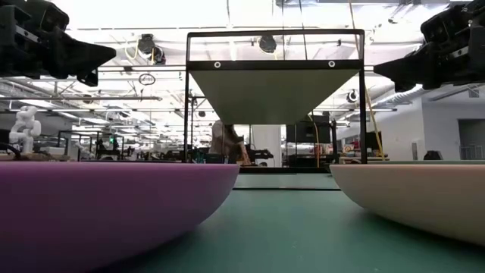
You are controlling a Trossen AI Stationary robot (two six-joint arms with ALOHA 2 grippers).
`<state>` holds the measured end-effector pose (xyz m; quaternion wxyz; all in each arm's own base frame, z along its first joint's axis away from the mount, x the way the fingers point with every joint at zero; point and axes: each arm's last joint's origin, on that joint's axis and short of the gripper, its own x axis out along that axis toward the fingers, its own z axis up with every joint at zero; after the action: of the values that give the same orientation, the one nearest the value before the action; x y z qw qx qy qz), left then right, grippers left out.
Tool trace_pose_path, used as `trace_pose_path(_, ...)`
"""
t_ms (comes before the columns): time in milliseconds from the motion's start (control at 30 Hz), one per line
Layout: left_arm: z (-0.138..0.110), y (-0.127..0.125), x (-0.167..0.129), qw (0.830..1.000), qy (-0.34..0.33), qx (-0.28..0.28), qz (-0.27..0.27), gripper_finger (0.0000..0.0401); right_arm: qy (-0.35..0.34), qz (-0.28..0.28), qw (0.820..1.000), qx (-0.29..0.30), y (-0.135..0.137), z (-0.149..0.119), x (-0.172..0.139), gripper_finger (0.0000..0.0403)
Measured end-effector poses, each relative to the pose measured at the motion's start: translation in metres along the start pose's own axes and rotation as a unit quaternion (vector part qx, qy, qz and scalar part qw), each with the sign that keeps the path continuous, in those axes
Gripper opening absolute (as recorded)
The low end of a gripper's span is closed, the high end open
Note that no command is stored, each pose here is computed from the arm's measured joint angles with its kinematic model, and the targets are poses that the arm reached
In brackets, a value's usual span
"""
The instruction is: Place and stack plates onto a shelf
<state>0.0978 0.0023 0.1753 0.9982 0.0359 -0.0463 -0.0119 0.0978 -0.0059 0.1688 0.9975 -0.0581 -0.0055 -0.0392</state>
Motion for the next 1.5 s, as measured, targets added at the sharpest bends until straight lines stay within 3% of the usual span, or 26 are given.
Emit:
trace_pose_path(100,0.0000,0.0000,0.0000,1.000,0.000,0.000,0.000,0.0001,0.000,-0.001,1.000,-0.010,-0.0001,0.0000,0.0000,0.0000)
trace_pose_path(233,0.0001,0.0000,0.0000,1.000,0.000,0.000,0.000,0.0001,-0.001,-0.009,0.995,-0.103,-0.0006,0.0006,0.0000,0.0000)
trace_pose_path(333,0.0000,0.0000,0.0000,1.000,0.000,0.000,0.000,0.0001,0.002,-0.050,0.989,-0.142,-0.0030,0.0018,-0.0002,0.0000)
trace_pose_path(600,0.0000,0.0000,0.0000,1.000,0.000,0.000,0.000,0.0001,0.003,-0.054,0.988,-0.142,-0.0033,0.0019,-0.0002,0.0000)
trace_pose_path(767,0.0001,0.0000,0.0000,1.000,0.000,0.000,0.000,0.0001,-0.001,-0.054,0.995,-0.078,-0.0033,0.0018,-0.0002,0.0000)
trace_pose_path(1000,0.0000,0.0000,0.0000,1.000,0.000,0.000,0.000,0.0001,-0.010,-0.053,0.994,0.093,-0.0033,0.0019,-0.0002,0.0000)
trace_pose_path(1167,0.0001,0.0000,0.0000,1.000,0.000,0.000,0.000,0.0001,-0.010,-0.049,0.994,0.101,-0.0030,0.0019,-0.0002,0.0000)
trace_pose_path(1300,0.0000,0.0000,0.0000,1.000,0.000,0.000,0.000,0.0001,-0.022,-0.004,0.995,0.099,-0.0007,0.0048,-0.0002,0.0000)
trace_pose_path(1500,0.0001,0.0000,0.0000,1.000,0.000,0.000,0.000,0.0001,0.012,0.014,0.993,0.117,0.0001,0.0069,0.0026,0.0000)
